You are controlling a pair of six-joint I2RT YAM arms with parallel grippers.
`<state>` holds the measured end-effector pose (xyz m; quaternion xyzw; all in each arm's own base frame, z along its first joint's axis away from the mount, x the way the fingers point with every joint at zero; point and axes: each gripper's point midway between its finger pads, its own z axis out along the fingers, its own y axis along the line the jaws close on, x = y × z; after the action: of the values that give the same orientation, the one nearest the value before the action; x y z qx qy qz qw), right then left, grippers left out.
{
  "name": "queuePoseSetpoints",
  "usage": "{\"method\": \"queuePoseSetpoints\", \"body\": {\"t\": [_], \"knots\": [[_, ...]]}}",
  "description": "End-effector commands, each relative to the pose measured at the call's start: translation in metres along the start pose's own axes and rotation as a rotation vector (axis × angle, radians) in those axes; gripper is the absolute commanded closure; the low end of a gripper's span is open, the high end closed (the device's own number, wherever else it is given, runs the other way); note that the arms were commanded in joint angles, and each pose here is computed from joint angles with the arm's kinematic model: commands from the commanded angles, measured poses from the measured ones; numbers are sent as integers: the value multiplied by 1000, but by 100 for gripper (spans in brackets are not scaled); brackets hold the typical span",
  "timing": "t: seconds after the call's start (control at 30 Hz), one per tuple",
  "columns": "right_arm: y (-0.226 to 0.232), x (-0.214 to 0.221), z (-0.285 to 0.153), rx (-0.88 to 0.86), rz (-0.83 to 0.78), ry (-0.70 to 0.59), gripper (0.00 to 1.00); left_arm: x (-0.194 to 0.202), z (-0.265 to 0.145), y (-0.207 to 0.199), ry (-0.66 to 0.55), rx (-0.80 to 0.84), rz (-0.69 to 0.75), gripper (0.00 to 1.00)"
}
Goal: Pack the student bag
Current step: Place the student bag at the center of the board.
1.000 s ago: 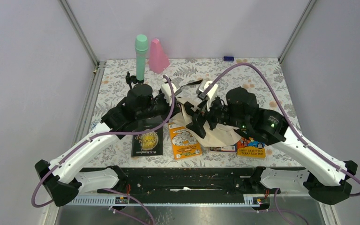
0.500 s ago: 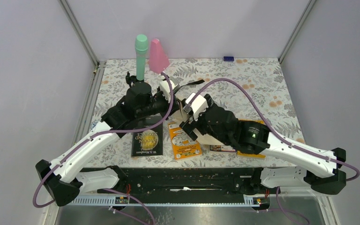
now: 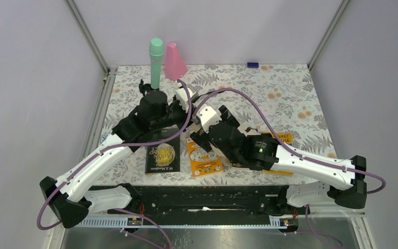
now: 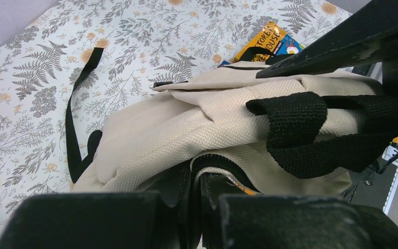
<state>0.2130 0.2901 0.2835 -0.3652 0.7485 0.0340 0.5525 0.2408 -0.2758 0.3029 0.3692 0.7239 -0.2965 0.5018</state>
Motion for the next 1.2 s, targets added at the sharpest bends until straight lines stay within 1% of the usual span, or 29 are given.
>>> {"method": "queuePoseSetpoints", "body": {"t": [0.0, 0.07, 0.1, 0.13, 0.2, 0.23, 0.3, 0.33, 0.37, 0.4, 0.43, 0.47, 0.53, 0.6, 0.7, 0.77, 0.83, 0.93, 1.03, 1.1, 1.13, 1.17], "knots": [[-23, 8, 6, 172, 10, 25, 2, -44, -7, 1, -166, -11, 21, 100], [-30, 16, 10, 192, 24, 50, 9, -46, -10, 2, -177, -16, 23, 100], [-34, 19, 11, 196, 39, 62, 15, -47, -11, 2, -185, -20, 25, 100], [-40, 22, 12, 206, 57, 73, 23, -48, -12, 2, -190, -21, 27, 100], [-49, 23, 12, 206, 102, 73, 51, -50, -16, 3, -202, -29, 35, 100], [-54, 21, 10, 202, 127, 65, 63, -50, -17, 4, -206, -33, 37, 100], [-64, 12, 5, 196, 171, 37, 78, -52, -20, 6, -219, -51, 42, 99], [-70, 8, 3, 200, 186, 26, 81, -54, -22, 7, -227, -57, 46, 94], [-77, 4, 1, 211, 202, 19, 86, -55, -25, 8, -235, -68, 58, 82], [-87, 2, 0, 228, 214, 21, 91, -57, -28, 9, -244, -75, 71, 56], [-97, 2, 0, 251, 249, 32, 97, -58, -32, 9, -260, -79, 91, 40], [-110, 1, 0, 281, 273, 41, 100, -60, -38, 8, -282, -83, 114, 28], [-138, 0, -2, 340, 323, 48, 100, -70, -55, 5, -360, -93, 155, 12], [-162, -10, -7, 385, 362, 24, 100, -77, -68, 3, -426, -102, 183, 2], [-194, -33, -17, 436, 440, -39, 100, -85, -82, 3, -472, -119, 197, 1], [-210, -54, -28, 459, 513, -105, 100, -87, -84, 8, -464, -145, 185, 1], [-217, -72, -35, 449, 599, -168, 100, -89, -86, 14, -456, -172, 167, 1], [-215, -98, -44, 392, 763, -278, 100, -93, -91, 19, -463, -195, 148, 1], [-199, -118, -48, 256, 952, -390, 100, -96, -96, 21, -478, -205, 129, 1], [-189, -123, -48, 187, 1058, -438, 100, -98, -99, 23, -485, -216, 114, 1], [-188, -122, -50, 174, 1131, -454, 100, -100, -101, 25, -489, -222, 108, 1], [-186, -119, -50, 169, 1159, -463, 100, -100, -101, 26, -490, -226, 101, 1]]}}
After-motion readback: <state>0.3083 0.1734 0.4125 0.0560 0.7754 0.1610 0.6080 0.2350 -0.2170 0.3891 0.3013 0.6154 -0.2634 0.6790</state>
